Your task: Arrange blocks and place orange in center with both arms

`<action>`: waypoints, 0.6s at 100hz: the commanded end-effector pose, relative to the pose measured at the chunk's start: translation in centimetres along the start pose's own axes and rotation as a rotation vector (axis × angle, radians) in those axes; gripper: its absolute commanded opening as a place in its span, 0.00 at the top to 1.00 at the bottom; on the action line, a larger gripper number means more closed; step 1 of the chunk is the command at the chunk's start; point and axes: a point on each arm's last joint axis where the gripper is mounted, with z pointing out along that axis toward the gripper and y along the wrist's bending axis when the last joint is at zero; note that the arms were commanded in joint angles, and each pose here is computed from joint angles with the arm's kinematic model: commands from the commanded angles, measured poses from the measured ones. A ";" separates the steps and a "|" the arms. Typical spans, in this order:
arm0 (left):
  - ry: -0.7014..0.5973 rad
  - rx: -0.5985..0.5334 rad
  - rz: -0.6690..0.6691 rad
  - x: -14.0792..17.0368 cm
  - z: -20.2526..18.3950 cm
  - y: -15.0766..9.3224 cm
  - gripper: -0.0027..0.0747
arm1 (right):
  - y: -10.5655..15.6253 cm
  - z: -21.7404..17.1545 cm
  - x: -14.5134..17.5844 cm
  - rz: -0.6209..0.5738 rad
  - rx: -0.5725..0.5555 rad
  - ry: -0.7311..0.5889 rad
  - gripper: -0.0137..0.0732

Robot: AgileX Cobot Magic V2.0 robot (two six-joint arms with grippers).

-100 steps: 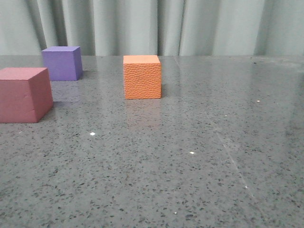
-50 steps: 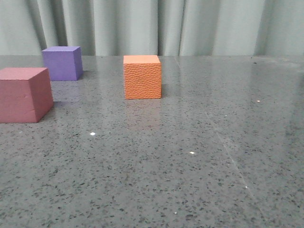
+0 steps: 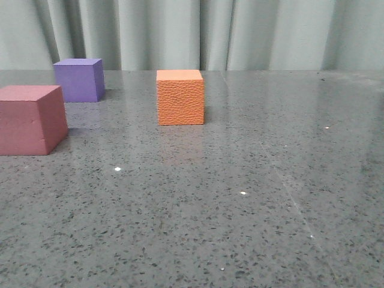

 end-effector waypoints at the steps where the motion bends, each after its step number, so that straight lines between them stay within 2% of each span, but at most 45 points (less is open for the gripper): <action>1: -0.096 0.027 -0.007 -1.5 -0.5 -0.4 0.60 | 0.2 -0.3 -1.3 -0.008 -0.017 -0.119 0.98; 16: -0.107 0.010 0.021 -1.6 -0.5 -0.3 0.16 | 0.2 -0.3 -1.3 -0.008 -0.017 -0.119 0.98; 23: -0.109 -0.010 0.061 -1.7 -0.5 -0.1 0.08 | 0.2 -0.3 -1.3 -0.008 -0.017 -0.119 0.98; 42: -0.116 -0.025 0.084 -1.7 -0.5 0.0 0.09 | 0.2 -0.3 -1.3 -0.008 -0.017 -0.119 0.98; 60: -0.134 0.010 0.048 -2.1 -0.9 -0.3 0.09 | 0.2 -0.3 -1.3 -0.008 -0.017 -0.119 0.98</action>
